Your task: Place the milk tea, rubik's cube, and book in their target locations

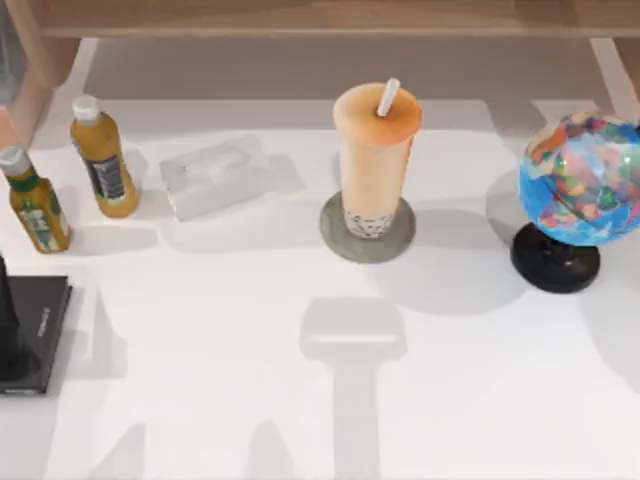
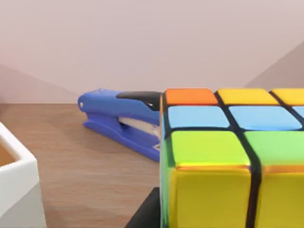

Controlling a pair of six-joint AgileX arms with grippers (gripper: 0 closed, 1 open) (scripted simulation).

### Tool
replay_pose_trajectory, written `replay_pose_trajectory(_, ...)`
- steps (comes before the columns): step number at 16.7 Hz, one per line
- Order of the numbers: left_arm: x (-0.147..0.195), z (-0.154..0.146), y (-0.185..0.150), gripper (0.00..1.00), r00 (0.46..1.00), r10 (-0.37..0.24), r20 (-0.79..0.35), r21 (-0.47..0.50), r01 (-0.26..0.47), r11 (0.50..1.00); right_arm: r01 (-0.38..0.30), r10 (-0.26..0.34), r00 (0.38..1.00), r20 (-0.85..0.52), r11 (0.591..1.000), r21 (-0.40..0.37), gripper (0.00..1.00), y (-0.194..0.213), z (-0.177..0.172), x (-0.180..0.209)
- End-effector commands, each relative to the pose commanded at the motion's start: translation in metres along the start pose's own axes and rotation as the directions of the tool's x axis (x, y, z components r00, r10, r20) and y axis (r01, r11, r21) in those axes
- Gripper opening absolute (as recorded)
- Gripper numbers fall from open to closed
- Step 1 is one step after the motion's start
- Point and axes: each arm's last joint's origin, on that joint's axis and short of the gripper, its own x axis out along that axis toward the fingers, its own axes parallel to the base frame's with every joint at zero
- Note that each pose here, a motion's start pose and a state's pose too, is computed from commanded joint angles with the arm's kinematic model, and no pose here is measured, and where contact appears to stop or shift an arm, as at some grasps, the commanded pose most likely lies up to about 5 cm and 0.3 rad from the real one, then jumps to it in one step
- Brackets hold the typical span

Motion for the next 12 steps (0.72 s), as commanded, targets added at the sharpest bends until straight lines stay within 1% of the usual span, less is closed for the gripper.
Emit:
replay_pose_trajectory(4, 0.0000, 0.0000, 0.0000, 1.00, 1.000, 0.000, 0.000, 0.000, 0.000, 1.000, 0.000, 0.000, 1.000, 0.000, 1.000, 0.000, 0.98, 0.0000, 0.0000, 0.0000)
replay_pose_trajectory(5, 0.0000, 0.0000, 0.0000, 1.00, 1.000, 0.000, 0.000, 0.000, 0.000, 1.000, 0.000, 0.000, 1.000, 0.000, 1.000, 0.000, 1.00, 0.0000, 0.0000, 0.0000)
replay_pose_trajectory(12, 0.0000, 0.0000, 0.0000, 1.00, 1.000, 0.000, 0.000, 0.000, 0.000, 1.000, 0.000, 0.000, 1.000, 0.000, 1.000, 0.000, 1.00, 0.0000, 0.0000, 0.0000)
